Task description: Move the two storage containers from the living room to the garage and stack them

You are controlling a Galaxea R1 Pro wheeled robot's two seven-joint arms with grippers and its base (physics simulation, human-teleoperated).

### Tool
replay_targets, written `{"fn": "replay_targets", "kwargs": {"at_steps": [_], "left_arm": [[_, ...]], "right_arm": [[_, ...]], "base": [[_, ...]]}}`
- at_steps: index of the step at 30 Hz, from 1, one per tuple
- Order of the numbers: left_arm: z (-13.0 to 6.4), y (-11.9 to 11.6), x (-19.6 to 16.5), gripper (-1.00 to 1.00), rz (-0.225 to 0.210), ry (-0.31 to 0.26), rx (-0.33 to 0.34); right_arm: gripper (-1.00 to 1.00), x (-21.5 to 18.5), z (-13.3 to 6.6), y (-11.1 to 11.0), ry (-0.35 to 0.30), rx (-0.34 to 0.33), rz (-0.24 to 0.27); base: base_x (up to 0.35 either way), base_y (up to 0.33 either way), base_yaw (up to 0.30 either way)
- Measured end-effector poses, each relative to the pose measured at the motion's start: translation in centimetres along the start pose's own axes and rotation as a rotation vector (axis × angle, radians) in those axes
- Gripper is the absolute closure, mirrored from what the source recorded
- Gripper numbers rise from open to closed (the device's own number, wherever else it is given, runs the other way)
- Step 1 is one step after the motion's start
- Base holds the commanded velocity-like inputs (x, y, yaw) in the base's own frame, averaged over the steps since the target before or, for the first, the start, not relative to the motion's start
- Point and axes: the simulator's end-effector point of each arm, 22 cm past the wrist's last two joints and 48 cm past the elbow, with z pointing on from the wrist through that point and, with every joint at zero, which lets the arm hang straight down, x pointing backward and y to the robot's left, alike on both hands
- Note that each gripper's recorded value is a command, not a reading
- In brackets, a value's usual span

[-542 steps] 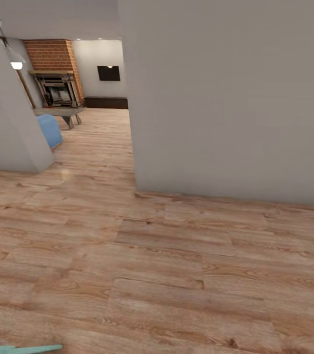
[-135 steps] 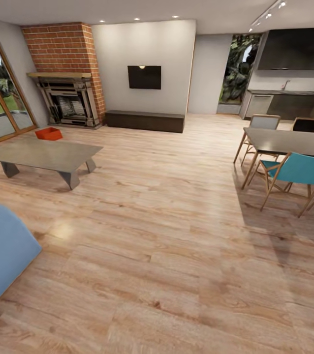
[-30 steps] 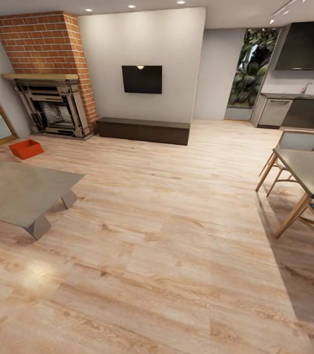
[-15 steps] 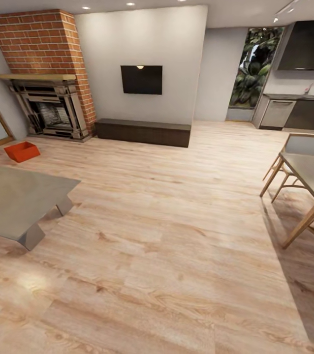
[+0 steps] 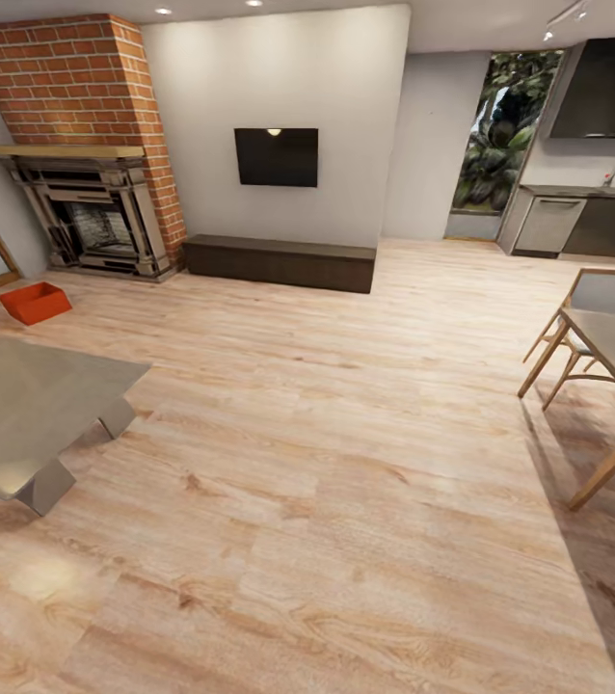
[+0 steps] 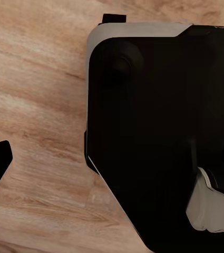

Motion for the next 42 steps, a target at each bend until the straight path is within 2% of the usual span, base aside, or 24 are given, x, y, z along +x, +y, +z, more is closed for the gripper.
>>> {"fn": "replay_targets", "kwargs": {"at_steps": [24, 42], "left_arm": [[0.0, 0.0, 0.0, -1.0, 0.0, 0.0, 0.0], [0.0, 0.0, 0.0, -1.0, 0.0, 0.0, 0.0]], "right_arm": [[-1.0, -0.05, 0.01, -0.04, -0.001, 0.001, 0.0], [-1.0, -0.05, 0.01, -0.05, -0.001, 0.001, 0.0]], "base": [[0.322, 0.0, 0.0], [0.322, -0.087, 0.0]]}}
